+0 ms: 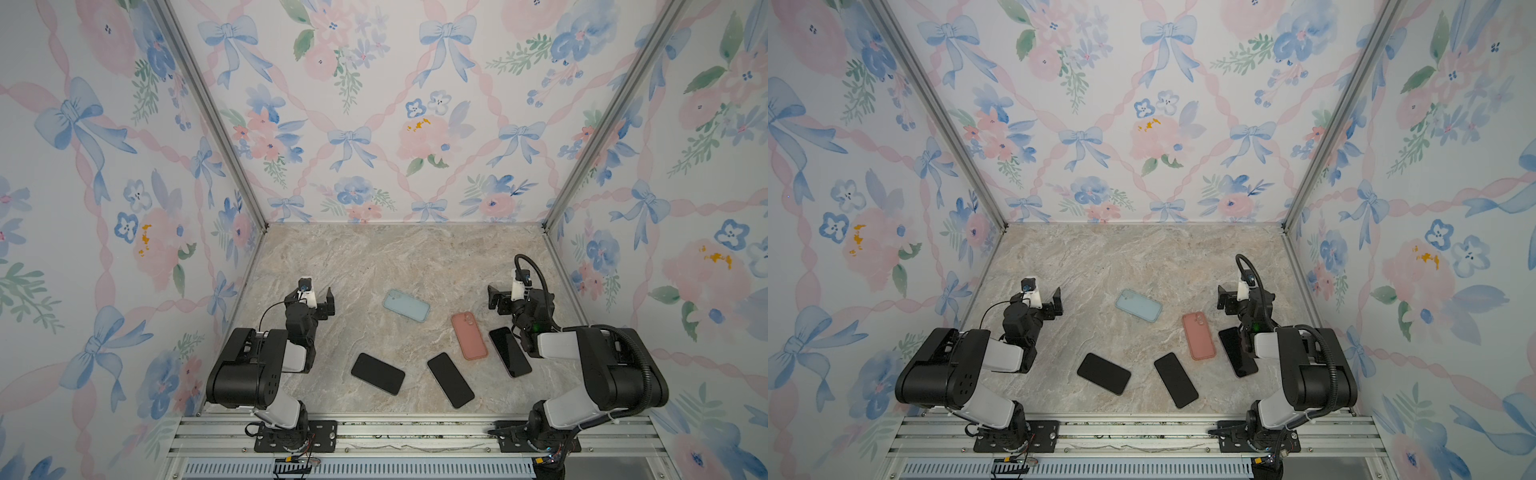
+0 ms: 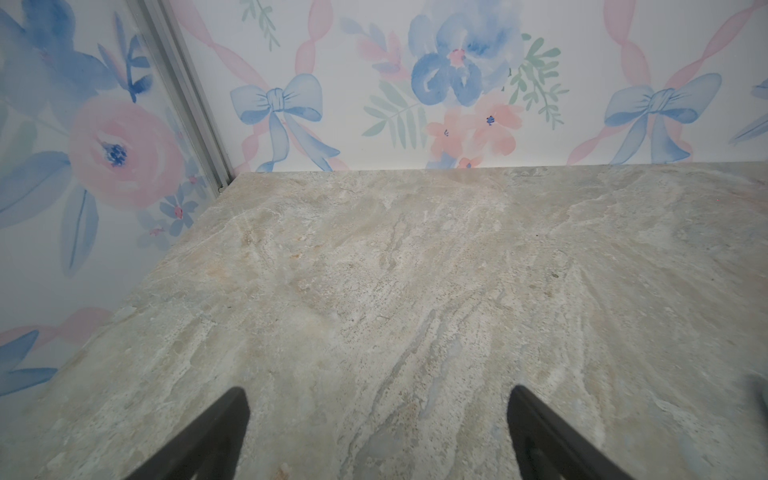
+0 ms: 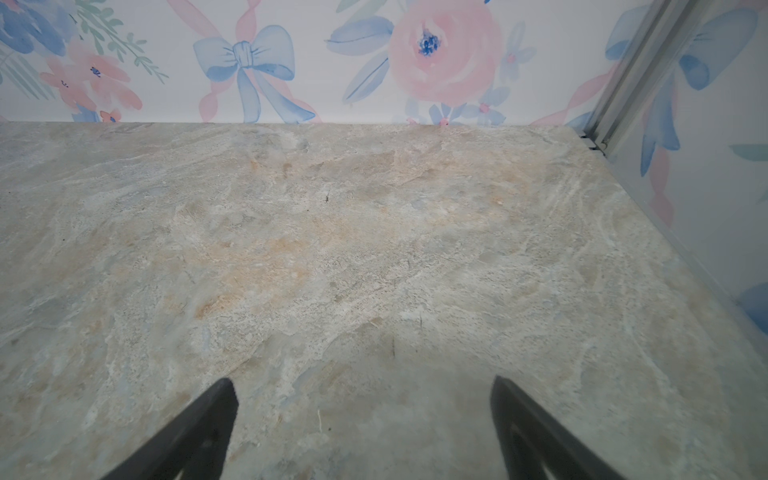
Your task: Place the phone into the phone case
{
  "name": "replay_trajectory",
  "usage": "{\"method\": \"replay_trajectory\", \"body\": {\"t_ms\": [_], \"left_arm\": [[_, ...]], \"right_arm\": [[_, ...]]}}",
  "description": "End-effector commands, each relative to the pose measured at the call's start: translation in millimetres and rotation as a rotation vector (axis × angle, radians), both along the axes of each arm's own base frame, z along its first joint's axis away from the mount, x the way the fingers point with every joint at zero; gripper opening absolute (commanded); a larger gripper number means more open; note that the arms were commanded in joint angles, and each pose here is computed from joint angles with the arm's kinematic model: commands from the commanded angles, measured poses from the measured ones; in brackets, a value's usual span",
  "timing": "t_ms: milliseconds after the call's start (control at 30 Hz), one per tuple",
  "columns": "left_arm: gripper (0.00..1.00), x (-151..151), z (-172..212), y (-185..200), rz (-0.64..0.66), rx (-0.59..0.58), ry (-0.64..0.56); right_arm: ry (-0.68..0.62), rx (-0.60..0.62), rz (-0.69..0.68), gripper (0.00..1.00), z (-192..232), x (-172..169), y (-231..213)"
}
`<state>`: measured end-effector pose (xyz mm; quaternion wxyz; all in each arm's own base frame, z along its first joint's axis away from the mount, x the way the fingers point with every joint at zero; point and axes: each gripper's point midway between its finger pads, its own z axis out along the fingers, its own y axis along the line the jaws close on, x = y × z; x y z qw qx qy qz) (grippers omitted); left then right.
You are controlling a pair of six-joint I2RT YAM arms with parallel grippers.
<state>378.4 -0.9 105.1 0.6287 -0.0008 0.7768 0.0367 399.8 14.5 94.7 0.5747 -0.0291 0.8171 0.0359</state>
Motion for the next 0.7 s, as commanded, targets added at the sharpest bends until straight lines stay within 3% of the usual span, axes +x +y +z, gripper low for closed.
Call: {"method": "replay_trajectory", "body": {"t_ms": [0, 667], "left_arm": [[0.98, -0.8, 0.5, 2.9, 0.008, 0.011, 0.0], [0.98, -3.6, 3.0, 6.9, 0.063, 0.031, -0.02]], "right_arm": [[-0.014, 0.001, -0.003, 0.97, 2.9, -0.3, 0.5], [-0.013, -0.002, -0.006, 0.97, 2.5, -0.2, 0.2]]}}
